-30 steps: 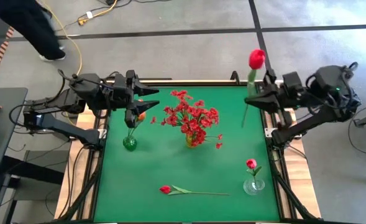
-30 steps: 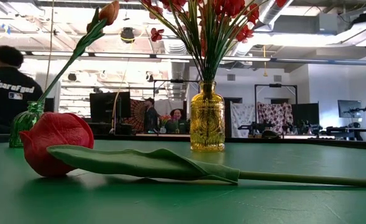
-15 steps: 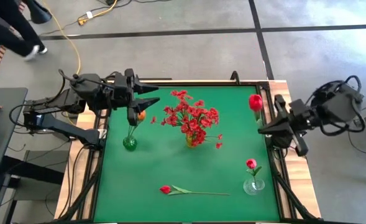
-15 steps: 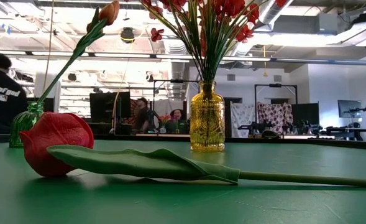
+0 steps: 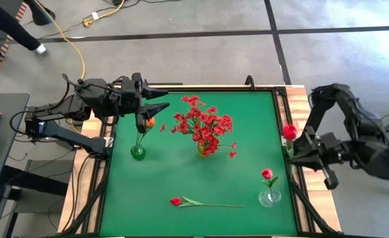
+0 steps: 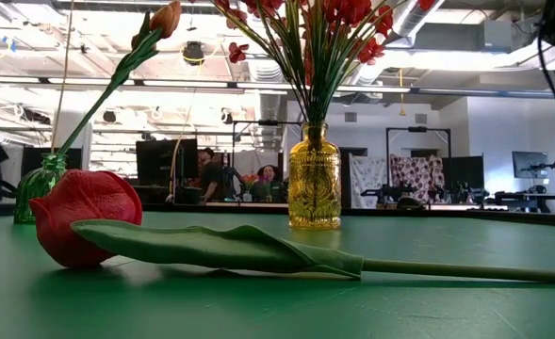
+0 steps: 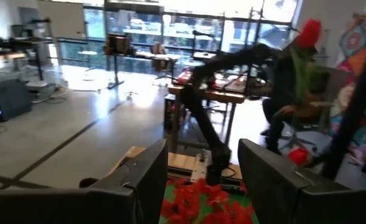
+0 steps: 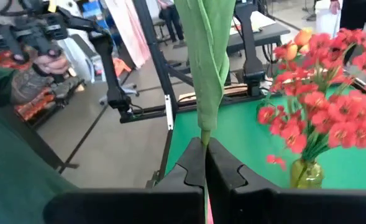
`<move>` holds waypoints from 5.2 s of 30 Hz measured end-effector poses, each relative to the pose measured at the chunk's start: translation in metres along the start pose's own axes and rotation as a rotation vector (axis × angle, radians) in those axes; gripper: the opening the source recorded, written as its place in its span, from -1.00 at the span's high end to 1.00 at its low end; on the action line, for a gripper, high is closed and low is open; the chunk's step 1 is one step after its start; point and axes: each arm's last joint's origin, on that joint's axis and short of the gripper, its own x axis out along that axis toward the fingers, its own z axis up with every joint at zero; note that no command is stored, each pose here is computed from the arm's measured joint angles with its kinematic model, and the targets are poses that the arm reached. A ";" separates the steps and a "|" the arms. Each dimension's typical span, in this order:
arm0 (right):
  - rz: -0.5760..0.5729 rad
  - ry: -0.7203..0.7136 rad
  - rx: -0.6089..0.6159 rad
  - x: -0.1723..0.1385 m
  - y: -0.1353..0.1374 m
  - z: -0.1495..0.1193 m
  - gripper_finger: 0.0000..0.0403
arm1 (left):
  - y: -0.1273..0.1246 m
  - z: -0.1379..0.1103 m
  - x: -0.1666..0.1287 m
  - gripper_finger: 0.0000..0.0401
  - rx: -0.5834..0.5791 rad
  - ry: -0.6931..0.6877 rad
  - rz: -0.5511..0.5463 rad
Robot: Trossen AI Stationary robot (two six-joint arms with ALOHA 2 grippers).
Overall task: Sort flowers into vase by color
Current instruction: Put the left red flower into the transparent vase, then put the red flower into the transparent vase
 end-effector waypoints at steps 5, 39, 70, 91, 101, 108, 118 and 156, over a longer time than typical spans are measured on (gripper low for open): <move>0.002 -0.062 -0.013 -0.005 0.007 -0.040 0.88 | 0.002 0.000 0.000 0.09 -0.017 -0.007 0.058; -0.081 -0.219 -0.298 0.022 0.048 -0.183 0.88 | 0.004 0.000 0.000 0.09 -0.230 -0.032 0.151; -0.124 -0.134 -0.369 0.036 0.049 -0.194 0.75 | 0.005 0.001 0.000 0.09 -0.298 -0.047 0.158; -0.163 0.093 -0.215 0.053 0.036 -0.178 0.10 | 0.005 0.000 0.000 0.09 -0.261 -0.033 0.158; -0.076 0.205 -0.054 0.044 0.029 -0.157 0.00 | 0.004 0.000 0.000 0.09 -0.233 -0.025 0.130; 0.055 0.321 0.135 0.033 0.020 -0.134 0.06 | 0.003 0.000 0.000 0.09 -0.203 -0.019 0.112; 0.229 0.346 0.425 0.015 -0.002 -0.094 0.11 | -0.006 -0.001 0.001 0.09 -0.130 0.015 -0.068; 0.111 0.086 0.688 0.019 -0.055 -0.049 0.11 | -0.153 -0.109 0.039 0.09 0.018 0.516 -0.474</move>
